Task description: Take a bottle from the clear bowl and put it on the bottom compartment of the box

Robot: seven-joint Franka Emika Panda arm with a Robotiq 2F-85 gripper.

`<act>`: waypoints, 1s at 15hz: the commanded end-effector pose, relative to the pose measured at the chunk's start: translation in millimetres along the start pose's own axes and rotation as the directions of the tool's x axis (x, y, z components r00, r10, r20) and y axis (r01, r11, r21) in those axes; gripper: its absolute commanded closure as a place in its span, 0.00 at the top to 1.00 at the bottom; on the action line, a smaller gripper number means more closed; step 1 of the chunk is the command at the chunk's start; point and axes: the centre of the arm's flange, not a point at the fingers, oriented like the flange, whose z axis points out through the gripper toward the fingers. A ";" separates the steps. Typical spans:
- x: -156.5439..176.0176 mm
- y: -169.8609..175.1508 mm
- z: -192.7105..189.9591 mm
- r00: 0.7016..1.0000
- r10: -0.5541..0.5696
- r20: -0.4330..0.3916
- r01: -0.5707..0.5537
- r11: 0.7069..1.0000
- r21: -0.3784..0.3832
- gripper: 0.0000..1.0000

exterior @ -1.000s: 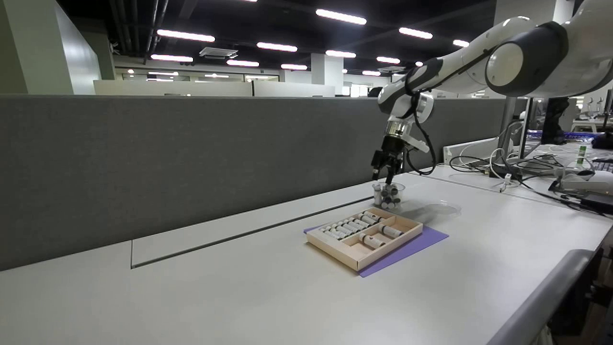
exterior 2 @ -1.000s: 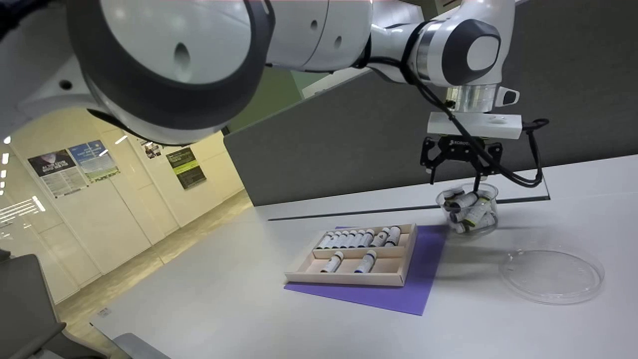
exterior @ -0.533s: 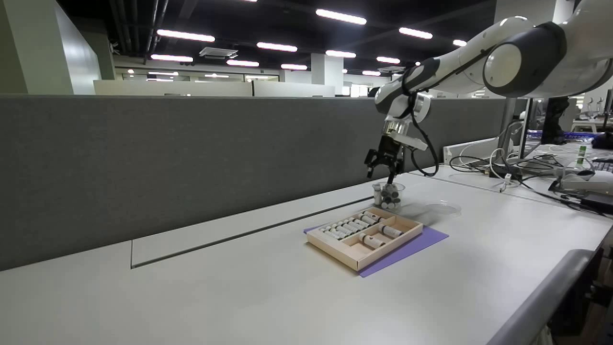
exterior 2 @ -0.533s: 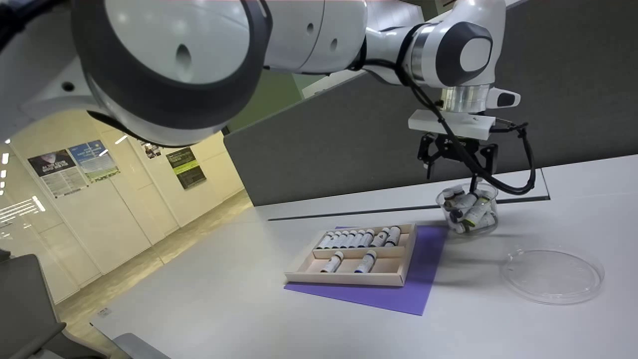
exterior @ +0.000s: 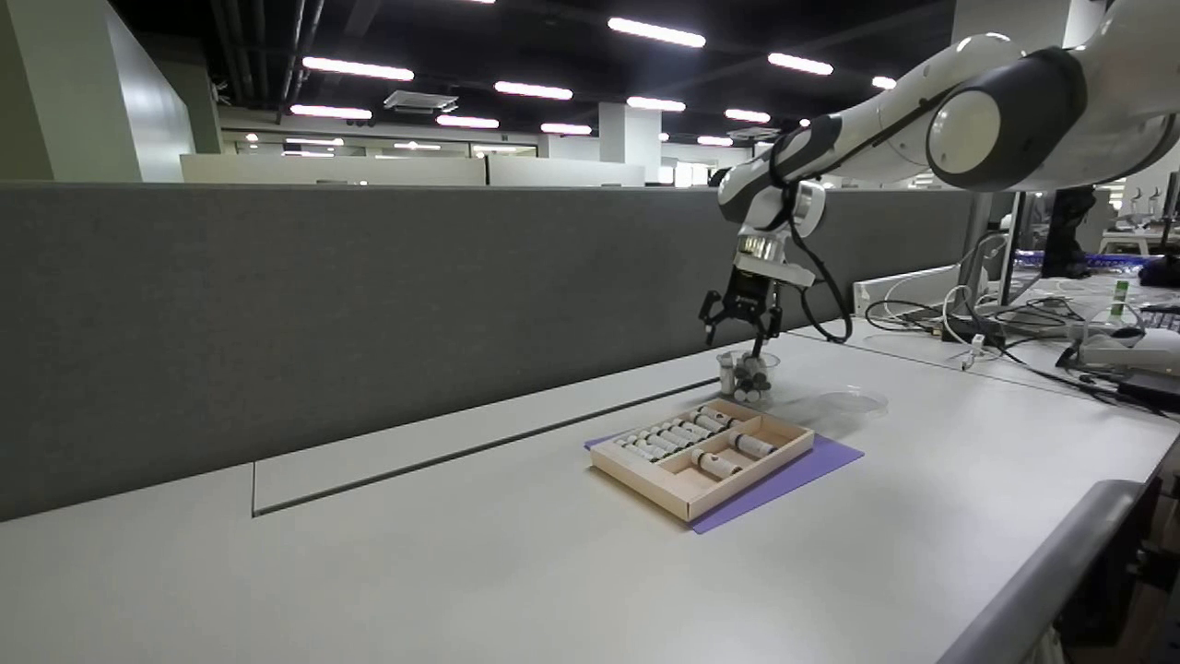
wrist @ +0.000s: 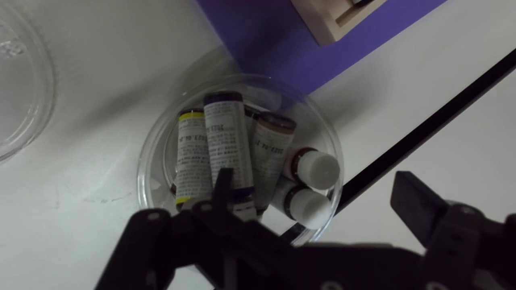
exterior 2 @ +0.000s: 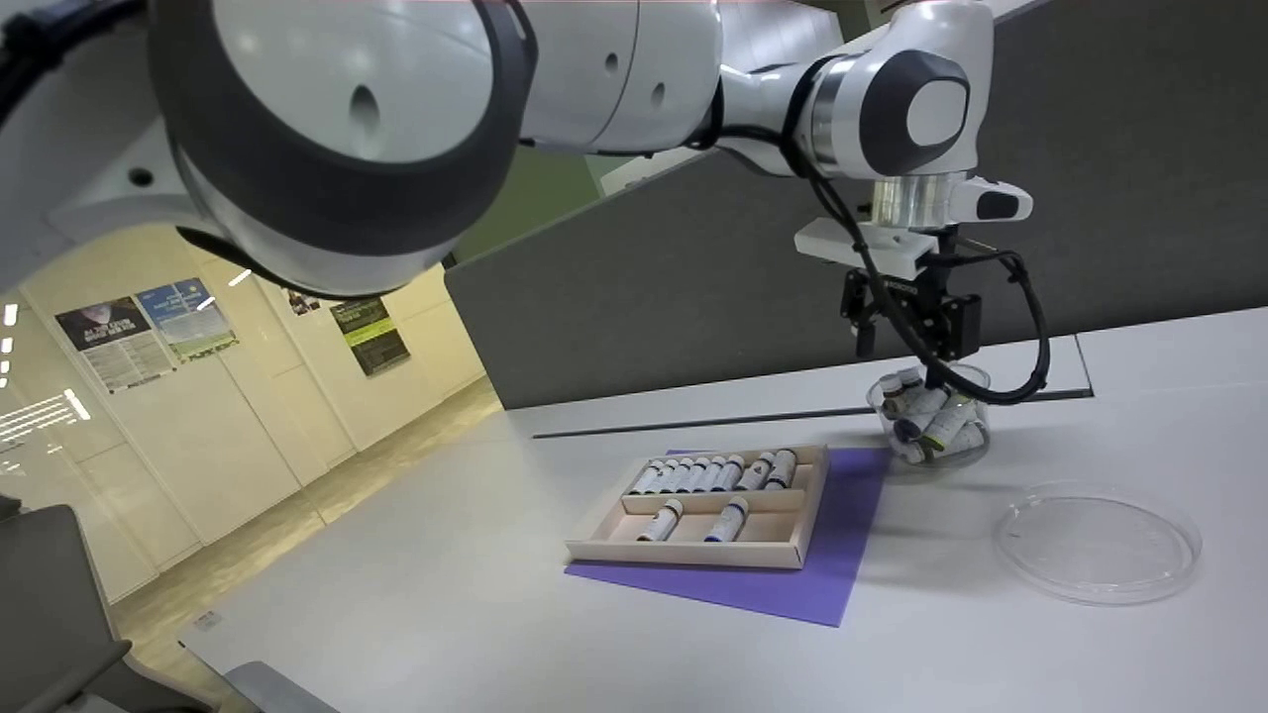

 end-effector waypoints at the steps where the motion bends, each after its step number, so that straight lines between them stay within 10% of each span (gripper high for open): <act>1: 24.4 -3.0 -2.3 0.995 0.100 -0.011 -0.100 0.995 -0.030 1.00; 11: 23.0 8.6 4.5 0.989 0.144 0.032 -0.142 0.988 -0.055 1.00; 12: 22.2 9.3 5.4 0.989 0.141 0.038 -0.139 0.989 -0.055 0.75; 15: 21.0 10.3 5.6 0.989 0.141 0.051 -0.138 0.989 -0.058 0.58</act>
